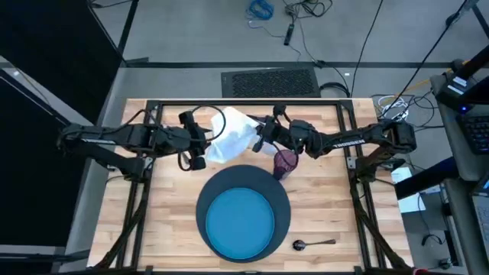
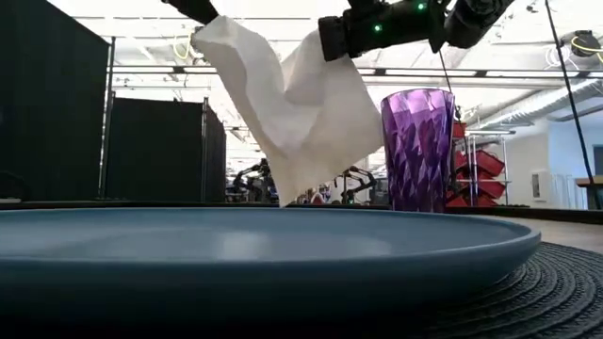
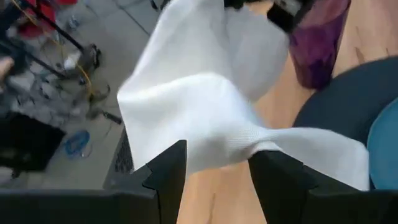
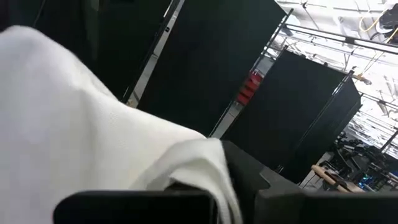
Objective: Set table place
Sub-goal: Fold the white napkin
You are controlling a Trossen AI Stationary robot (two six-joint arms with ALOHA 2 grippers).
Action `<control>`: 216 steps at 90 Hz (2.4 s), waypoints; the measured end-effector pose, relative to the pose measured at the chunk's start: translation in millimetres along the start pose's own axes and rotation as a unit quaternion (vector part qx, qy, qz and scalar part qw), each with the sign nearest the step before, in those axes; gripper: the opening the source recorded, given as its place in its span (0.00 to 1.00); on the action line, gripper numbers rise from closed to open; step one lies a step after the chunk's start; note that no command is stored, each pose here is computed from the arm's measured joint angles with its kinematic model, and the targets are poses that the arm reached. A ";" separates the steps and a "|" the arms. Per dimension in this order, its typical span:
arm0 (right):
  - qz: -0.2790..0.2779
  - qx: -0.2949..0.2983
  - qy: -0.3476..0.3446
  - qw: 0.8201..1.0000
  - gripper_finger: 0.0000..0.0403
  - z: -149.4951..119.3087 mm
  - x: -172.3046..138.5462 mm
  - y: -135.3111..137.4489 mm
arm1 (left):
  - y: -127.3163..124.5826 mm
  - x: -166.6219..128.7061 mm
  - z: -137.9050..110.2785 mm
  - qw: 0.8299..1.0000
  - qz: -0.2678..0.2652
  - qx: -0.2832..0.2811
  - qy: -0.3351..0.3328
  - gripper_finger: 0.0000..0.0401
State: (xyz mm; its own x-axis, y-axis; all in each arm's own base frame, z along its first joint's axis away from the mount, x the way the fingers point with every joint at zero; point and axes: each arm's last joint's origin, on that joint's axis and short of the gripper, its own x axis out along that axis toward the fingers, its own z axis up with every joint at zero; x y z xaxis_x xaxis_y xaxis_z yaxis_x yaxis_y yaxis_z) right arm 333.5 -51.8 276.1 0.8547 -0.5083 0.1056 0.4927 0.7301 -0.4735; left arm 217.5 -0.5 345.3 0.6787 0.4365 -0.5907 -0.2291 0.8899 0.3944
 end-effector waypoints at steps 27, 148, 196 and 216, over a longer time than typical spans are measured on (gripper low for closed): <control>-0.001 -0.009 -0.005 1.000 0.00 4.2 -2.4 -2.3 | -20.3 29.1 -43.8 0.995 -0.001 -0.022 0.099 0.39; 0.114 -0.018 0.032 0.993 0.00 60.3 -11.7 32.5 | 18.5 52.5 -75.9 0.998 -0.018 -0.031 -0.042 0.39; 0.134 0.011 0.022 0.991 0.00 61.2 -11.7 33.2 | 29.3 55.1 -75.5 0.997 -0.024 -0.028 -0.062 0.39; 0.134 0.011 0.022 0.991 0.00 61.2 -11.7 33.2 | 27.9 55.3 -76.7 0.997 -0.042 -0.025 -0.058 0.28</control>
State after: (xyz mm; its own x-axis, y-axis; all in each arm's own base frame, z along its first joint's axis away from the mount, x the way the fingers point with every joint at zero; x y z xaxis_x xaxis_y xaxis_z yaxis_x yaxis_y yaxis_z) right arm 349.9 6.4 312.6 0.9476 -0.3140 -0.0596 0.2530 0.8509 -0.4604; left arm 195.0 58.7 269.7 0.7730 0.3443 -0.5329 -0.2010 0.9296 0.3090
